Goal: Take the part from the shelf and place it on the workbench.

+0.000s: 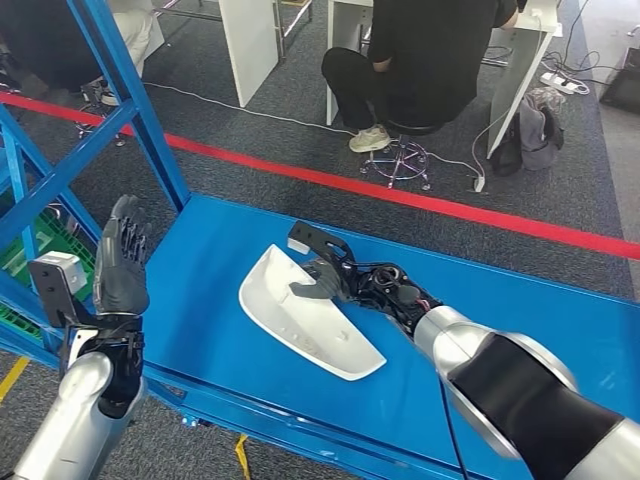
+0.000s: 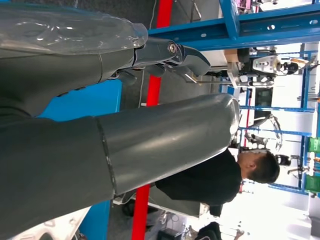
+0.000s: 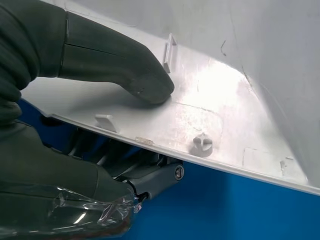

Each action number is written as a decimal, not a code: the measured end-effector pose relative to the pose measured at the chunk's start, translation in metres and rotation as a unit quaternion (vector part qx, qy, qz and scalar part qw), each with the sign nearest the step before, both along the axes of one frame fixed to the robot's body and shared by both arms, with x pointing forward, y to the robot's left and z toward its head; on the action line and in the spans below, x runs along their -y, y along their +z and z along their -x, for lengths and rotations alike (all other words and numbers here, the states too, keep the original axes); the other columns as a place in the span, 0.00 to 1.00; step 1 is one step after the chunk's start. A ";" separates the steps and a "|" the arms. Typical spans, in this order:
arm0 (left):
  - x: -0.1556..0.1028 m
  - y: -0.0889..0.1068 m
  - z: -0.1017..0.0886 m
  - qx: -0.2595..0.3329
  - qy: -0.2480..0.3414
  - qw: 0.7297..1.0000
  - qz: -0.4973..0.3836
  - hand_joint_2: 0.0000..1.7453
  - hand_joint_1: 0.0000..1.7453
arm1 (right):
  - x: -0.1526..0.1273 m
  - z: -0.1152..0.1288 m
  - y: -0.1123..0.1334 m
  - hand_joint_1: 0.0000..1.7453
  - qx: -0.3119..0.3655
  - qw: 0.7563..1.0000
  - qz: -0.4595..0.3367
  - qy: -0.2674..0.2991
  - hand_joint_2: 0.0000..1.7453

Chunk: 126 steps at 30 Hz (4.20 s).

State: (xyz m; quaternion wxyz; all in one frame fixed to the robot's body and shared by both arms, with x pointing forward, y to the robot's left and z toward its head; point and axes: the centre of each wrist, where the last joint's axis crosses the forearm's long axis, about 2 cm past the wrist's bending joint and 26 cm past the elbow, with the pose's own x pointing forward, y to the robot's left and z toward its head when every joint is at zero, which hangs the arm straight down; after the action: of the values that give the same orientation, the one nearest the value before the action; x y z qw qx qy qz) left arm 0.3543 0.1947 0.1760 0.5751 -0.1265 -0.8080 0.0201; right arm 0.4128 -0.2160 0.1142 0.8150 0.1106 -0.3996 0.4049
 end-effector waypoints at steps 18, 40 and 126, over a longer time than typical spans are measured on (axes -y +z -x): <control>-0.010 -0.011 0.011 -0.005 0.017 1.000 -0.015 0.00 0.00 | 0.010 0.007 -0.010 1.00 0.015 0.965 -0.241 -0.100 1.00; -0.025 -0.016 0.019 -0.001 0.014 0.999 -0.031 0.00 0.00 | 0.013 0.009 0.017 1.00 0.066 0.840 -0.529 -0.100 1.00; -0.007 -0.007 0.020 0.080 -0.007 0.995 -0.055 1.00 0.00 | 0.008 0.073 0.188 1.00 0.392 0.787 -0.477 0.001 1.00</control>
State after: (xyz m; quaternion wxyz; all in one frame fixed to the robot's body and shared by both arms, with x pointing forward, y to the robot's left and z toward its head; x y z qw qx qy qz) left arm 0.3339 0.2019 0.1692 0.5145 -0.1013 -0.8506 -0.0390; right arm 0.3394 -0.2243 0.3023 0.4316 0.3173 -0.8268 0.1718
